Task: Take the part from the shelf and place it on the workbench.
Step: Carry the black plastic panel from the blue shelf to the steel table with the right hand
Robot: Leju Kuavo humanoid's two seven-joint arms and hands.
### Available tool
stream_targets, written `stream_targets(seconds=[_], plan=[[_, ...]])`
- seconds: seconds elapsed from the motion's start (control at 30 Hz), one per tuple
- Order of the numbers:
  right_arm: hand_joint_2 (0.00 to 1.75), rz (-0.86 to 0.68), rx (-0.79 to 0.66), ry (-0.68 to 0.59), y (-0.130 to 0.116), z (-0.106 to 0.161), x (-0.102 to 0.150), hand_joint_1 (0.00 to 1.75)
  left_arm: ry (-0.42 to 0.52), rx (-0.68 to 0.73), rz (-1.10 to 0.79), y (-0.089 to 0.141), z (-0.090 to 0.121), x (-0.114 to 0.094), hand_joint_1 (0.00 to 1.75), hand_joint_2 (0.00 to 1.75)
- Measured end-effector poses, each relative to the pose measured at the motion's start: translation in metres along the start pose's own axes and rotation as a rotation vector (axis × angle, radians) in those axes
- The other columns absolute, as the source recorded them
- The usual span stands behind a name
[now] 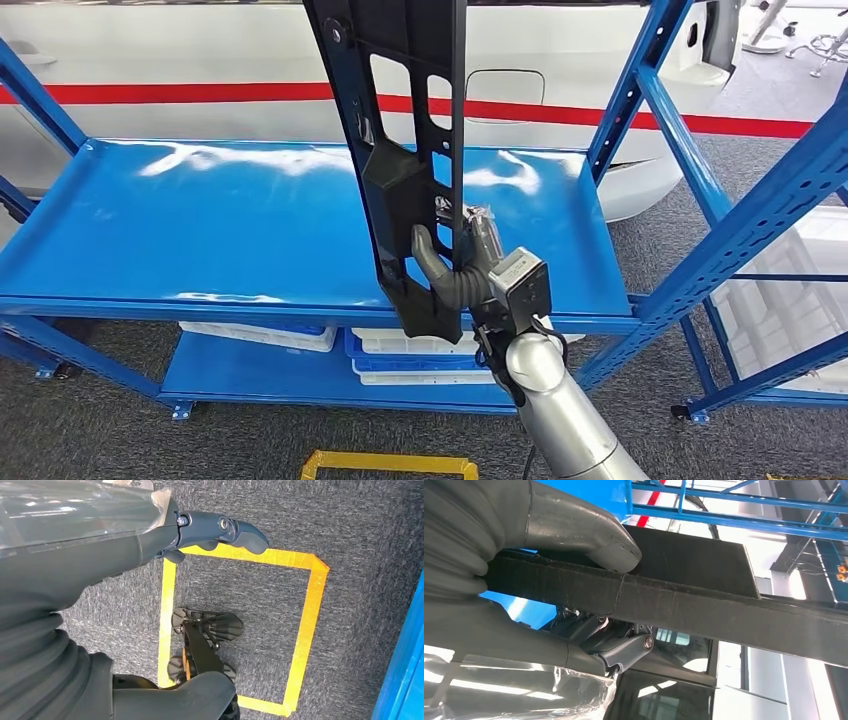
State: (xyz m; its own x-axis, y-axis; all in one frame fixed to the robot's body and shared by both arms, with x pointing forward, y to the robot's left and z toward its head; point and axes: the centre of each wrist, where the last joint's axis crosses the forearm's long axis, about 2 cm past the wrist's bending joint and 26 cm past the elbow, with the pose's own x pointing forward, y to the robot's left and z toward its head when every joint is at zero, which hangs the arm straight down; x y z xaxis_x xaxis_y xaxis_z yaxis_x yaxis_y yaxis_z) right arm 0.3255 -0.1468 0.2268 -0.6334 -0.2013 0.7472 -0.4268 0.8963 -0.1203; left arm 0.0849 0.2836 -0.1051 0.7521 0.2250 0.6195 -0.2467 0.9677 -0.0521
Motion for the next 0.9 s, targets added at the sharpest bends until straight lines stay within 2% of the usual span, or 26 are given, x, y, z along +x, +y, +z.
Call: stream_targets(seconds=[0.9], plan=[[1.75,0.001,0.004,-0.001,-0.0005,0.0000,0.0016,1.75,-0.031,0.016,-0.011,0.0004,0.0012,-0.0022,0.00,1.75]])
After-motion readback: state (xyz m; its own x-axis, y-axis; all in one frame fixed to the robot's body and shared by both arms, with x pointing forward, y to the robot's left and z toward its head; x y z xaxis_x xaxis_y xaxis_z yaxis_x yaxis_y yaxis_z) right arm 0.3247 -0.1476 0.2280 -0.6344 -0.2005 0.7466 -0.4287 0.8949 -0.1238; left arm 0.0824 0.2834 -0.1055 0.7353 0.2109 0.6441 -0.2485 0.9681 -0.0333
